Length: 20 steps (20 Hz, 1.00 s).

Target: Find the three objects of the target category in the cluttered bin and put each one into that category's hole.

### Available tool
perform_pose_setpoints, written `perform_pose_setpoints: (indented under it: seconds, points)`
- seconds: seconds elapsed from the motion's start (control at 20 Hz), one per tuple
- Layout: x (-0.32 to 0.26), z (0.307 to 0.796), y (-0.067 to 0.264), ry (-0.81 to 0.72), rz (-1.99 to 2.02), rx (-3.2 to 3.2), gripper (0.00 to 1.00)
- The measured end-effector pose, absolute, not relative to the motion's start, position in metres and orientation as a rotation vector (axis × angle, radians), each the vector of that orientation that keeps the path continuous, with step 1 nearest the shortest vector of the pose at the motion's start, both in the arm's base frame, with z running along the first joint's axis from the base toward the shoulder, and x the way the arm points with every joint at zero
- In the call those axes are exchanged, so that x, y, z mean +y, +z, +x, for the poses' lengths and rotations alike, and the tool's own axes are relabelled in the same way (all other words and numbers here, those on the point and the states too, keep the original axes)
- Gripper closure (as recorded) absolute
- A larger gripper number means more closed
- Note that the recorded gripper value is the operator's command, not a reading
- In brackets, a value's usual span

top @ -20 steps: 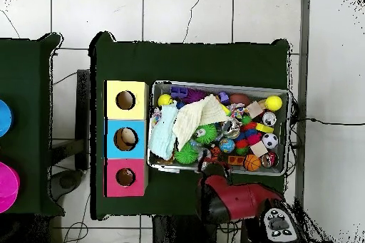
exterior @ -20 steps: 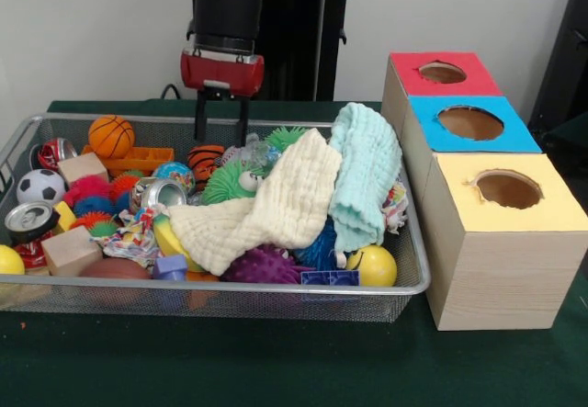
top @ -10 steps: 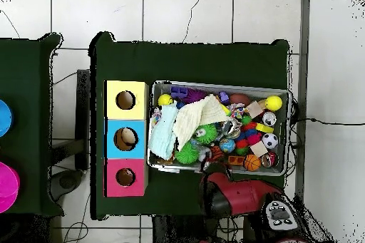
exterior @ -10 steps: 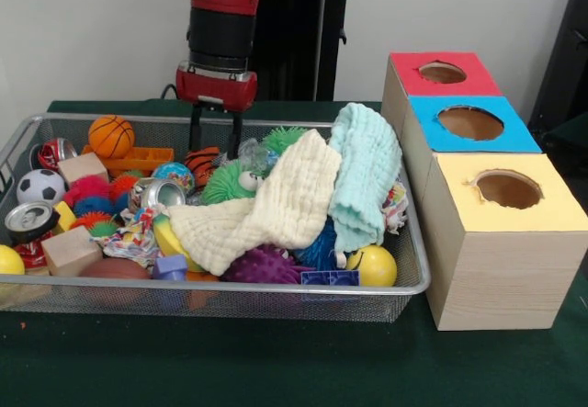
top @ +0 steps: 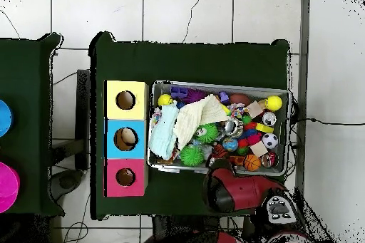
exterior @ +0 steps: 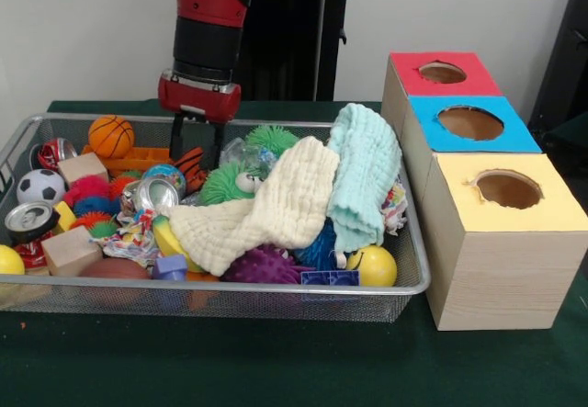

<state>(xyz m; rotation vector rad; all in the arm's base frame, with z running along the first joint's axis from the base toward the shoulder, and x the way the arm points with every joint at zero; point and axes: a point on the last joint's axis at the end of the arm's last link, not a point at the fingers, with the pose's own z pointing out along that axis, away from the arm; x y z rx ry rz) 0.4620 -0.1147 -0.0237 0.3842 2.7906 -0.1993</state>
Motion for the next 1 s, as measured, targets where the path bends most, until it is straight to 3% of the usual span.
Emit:
perform_pose_setpoints:
  seconds: [0.6, 0.65, 1.0]
  points:
    - [-0.142, 0.463, -0.040, -0.187, 0.533, 2.798, 0.00]
    - [-0.140, 0.464, -0.044, -0.176, 0.559, 2.812, 1.00]
    - [-0.138, 0.462, -0.047, -0.174, 0.586, 2.851, 1.00]
